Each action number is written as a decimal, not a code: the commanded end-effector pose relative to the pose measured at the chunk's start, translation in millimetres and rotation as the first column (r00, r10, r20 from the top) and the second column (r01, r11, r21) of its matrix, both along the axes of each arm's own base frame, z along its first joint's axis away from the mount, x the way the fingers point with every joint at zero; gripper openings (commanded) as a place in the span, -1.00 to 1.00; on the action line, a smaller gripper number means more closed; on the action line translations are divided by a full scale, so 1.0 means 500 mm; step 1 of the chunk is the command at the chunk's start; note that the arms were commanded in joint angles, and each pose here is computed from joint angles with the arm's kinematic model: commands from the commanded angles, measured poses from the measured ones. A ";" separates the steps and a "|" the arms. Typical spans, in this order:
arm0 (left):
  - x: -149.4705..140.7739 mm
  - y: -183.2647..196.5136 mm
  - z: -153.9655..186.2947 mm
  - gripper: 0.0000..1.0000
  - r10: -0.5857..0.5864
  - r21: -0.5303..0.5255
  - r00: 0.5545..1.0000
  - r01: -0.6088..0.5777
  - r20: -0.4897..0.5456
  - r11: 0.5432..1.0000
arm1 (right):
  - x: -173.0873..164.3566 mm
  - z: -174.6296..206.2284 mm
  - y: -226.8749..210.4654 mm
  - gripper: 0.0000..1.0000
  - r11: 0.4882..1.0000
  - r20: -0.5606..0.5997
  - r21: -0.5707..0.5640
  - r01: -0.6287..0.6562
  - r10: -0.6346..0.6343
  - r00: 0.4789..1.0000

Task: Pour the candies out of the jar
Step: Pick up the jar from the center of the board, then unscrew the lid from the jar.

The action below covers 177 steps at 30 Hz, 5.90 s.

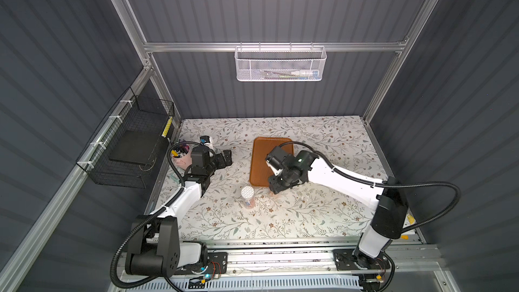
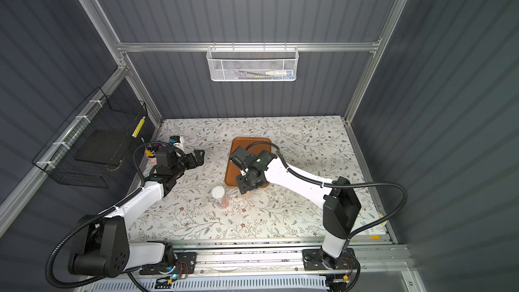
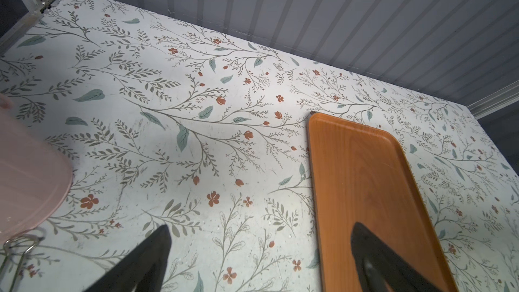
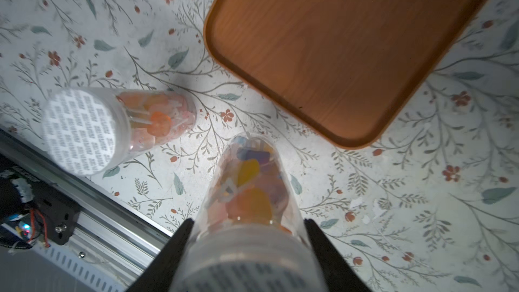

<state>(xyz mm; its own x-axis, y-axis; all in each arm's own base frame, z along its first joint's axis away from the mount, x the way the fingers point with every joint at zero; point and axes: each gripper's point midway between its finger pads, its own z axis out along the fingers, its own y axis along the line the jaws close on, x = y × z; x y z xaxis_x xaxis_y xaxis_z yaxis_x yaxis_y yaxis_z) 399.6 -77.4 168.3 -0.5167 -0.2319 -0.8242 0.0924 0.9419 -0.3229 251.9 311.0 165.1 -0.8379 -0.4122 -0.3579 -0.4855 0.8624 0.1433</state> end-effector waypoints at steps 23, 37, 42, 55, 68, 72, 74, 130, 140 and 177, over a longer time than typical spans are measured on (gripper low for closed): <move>-0.232 -0.461 0.145 0.99 -0.856 0.013 0.502 0.862 0.122 0.507 | 0.083 0.245 -0.092 -0.12 0.854 0.043 0.468 -0.226 0.233 0.972; -0.263 -0.511 0.178 0.99 -0.905 0.026 0.385 0.918 0.183 0.396 | 0.053 0.247 -0.062 -0.14 0.769 0.006 0.569 -0.291 0.350 0.937; -0.257 -0.513 0.179 0.97 -0.895 0.031 0.401 0.910 0.195 0.414 | 0.056 0.235 -0.055 -0.11 0.762 -0.019 0.586 -0.277 0.355 0.935; -0.252 -0.528 0.167 0.37 -0.897 0.028 0.402 0.910 0.182 0.414 | 0.064 0.215 -0.049 -0.14 0.767 -0.057 0.592 -0.249 0.348 0.936; -0.250 -0.534 0.152 -0.49 -0.900 0.046 0.415 0.904 0.134 0.424 | 0.068 0.202 -0.048 -0.15 0.772 -0.073 0.592 -0.232 0.339 0.938; -0.248 -0.536 0.150 -0.48 -0.898 0.043 0.421 0.902 0.132 0.429 | 0.069 0.201 -0.048 -0.11 0.772 -0.071 0.594 -0.226 0.330 0.941; -0.246 -0.537 0.153 -0.59 -0.895 0.043 0.425 0.900 0.137 0.434 | 0.071 0.202 -0.047 -0.01 0.770 -0.064 0.599 -0.221 0.322 0.945; -0.269 -0.599 0.198 -1.00 -0.882 -0.008 0.391 0.915 0.265 0.403 | 0.129 0.290 -0.031 -0.10 0.617 0.216 0.761 -0.199 0.049 0.975; -0.307 -0.597 0.193 -1.00 -0.898 0.010 0.297 0.948 0.326 0.317 | 0.079 0.329 -0.027 -0.12 0.486 0.273 0.796 -0.360 0.242 0.931; -0.194 -0.548 0.166 -1.00 -0.745 0.110 0.620 0.746 0.246 0.657 | 0.164 0.256 -0.071 0.03 0.755 0.110 0.654 0.056 -0.168 0.980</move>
